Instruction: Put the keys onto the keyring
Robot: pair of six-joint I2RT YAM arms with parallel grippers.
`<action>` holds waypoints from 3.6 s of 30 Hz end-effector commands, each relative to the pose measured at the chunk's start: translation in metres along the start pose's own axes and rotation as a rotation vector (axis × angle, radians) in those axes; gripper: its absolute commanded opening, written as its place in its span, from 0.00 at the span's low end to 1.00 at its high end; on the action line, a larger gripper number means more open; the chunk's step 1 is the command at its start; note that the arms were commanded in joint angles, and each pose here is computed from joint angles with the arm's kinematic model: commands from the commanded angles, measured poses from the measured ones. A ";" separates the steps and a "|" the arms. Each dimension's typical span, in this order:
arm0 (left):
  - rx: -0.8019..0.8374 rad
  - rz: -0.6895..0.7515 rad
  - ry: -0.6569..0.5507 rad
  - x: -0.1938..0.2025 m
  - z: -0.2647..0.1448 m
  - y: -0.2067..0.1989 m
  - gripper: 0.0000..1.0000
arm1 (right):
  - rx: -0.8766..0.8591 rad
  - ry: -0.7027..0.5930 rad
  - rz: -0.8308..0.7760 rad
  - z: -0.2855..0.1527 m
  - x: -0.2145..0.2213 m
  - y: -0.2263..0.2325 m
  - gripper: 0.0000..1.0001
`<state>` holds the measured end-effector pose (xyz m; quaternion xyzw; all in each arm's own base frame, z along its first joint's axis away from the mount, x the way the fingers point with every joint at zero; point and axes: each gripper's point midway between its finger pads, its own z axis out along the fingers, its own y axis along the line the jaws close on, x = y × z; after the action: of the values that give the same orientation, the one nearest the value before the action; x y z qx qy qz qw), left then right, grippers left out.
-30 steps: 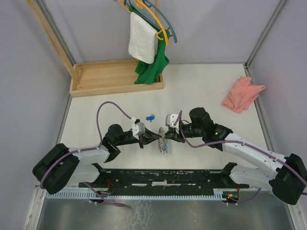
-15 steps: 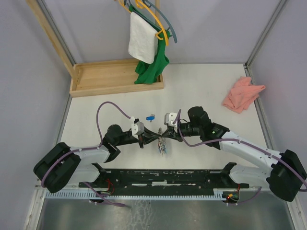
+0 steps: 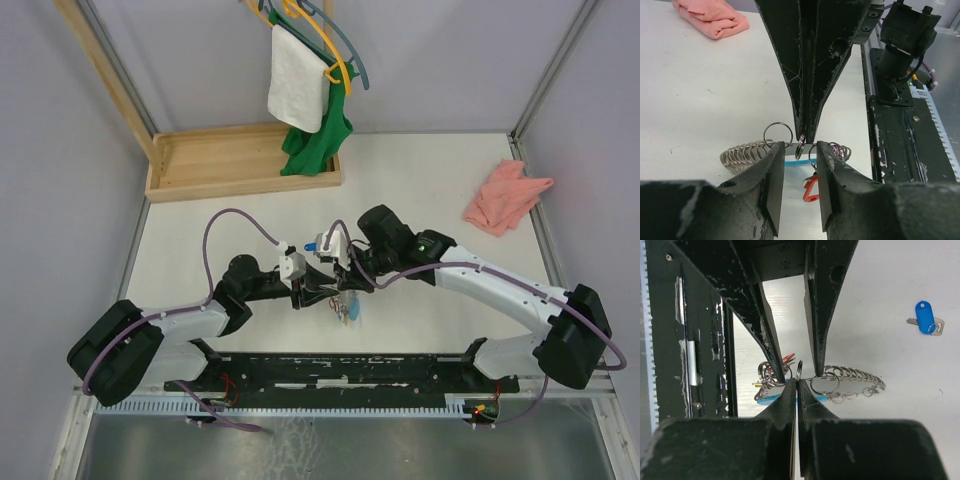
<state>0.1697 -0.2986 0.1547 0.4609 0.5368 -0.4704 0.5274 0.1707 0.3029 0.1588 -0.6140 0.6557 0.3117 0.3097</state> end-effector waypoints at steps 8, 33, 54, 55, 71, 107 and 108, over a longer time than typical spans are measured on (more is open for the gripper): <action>0.080 0.066 -0.042 -0.018 0.008 -0.006 0.37 | -0.034 0.191 -0.057 -0.008 -0.015 0.008 0.01; 0.087 0.050 -0.074 -0.026 0.009 -0.009 0.32 | -0.071 0.207 -0.107 -0.001 -0.013 0.014 0.01; 0.034 0.048 -0.104 -0.029 0.006 -0.002 0.03 | -0.045 0.096 -0.094 -0.005 -0.012 0.011 0.09; 0.026 0.049 -0.112 -0.030 0.005 -0.002 0.03 | -0.043 0.052 -0.084 -0.008 -0.015 0.011 0.14; -0.012 0.034 -0.204 -0.041 -0.001 -0.003 0.03 | 0.047 -0.319 -0.044 -0.019 -0.018 0.000 0.19; 0.032 0.015 -0.111 -0.023 0.006 -0.004 0.22 | -0.004 -0.250 -0.004 -0.023 -0.030 -0.002 0.01; 0.029 0.018 -0.103 -0.022 0.006 -0.003 0.24 | -0.012 -0.223 0.001 -0.024 -0.029 -0.001 0.01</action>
<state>0.1640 -0.3007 0.1615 0.4289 0.5198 -0.5091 0.5354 0.1689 0.2960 0.1675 -0.5594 0.6249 0.3896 0.3804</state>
